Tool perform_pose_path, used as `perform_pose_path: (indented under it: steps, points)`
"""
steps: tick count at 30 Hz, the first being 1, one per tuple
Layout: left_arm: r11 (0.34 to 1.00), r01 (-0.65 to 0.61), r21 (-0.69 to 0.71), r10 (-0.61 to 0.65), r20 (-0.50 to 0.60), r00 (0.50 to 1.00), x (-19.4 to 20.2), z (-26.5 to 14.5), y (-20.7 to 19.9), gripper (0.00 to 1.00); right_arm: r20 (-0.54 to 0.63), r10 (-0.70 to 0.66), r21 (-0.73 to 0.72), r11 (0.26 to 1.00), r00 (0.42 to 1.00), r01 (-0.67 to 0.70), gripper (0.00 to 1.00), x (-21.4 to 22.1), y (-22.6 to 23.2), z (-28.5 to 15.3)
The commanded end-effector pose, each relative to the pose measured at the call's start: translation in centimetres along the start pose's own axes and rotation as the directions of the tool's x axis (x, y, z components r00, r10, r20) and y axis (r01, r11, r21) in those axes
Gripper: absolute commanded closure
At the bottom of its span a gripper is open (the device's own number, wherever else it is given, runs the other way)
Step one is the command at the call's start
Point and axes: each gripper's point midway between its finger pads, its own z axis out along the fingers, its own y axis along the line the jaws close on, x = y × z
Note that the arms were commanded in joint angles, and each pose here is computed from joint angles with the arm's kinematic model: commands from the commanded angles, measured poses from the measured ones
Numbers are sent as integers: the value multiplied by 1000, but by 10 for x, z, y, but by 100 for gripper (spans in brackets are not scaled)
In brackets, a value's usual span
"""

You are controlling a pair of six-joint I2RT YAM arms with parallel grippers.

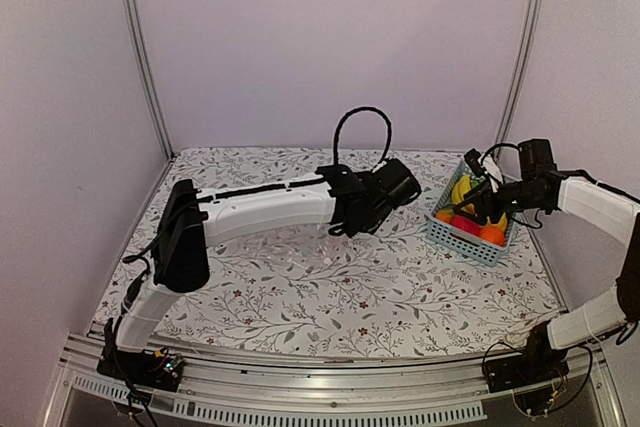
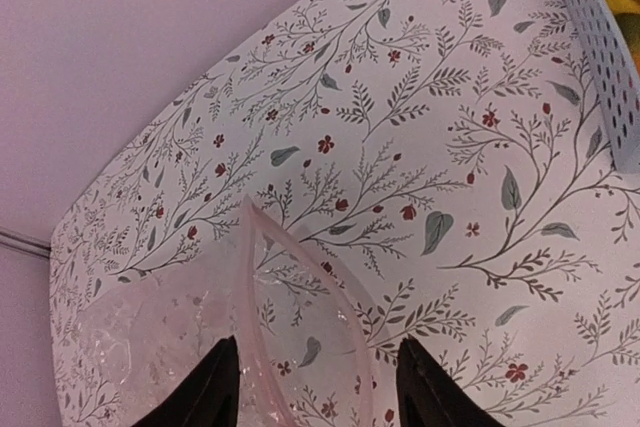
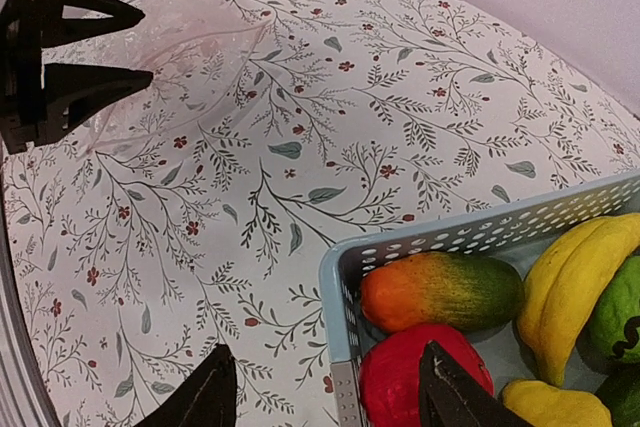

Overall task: Place the food in the zip-top bag and seal the zipper
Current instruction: Pick up the zipper food storage bag at the center of the board.

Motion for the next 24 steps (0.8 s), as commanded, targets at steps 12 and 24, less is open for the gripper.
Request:
perform_pose_path:
  steps: [12, 24]
  points:
    - [949, -240, -205, 197, -211, 957, 69, 41, 17, 51, 20, 24, -40, 999, 1000, -23, 34, -2, 10, 1]
    - [943, -217, -252, 158, -236, 959, 67, 47, 53, 92, 5, 33, -49, 998, 999, -33, 33, 2, 9, 4]
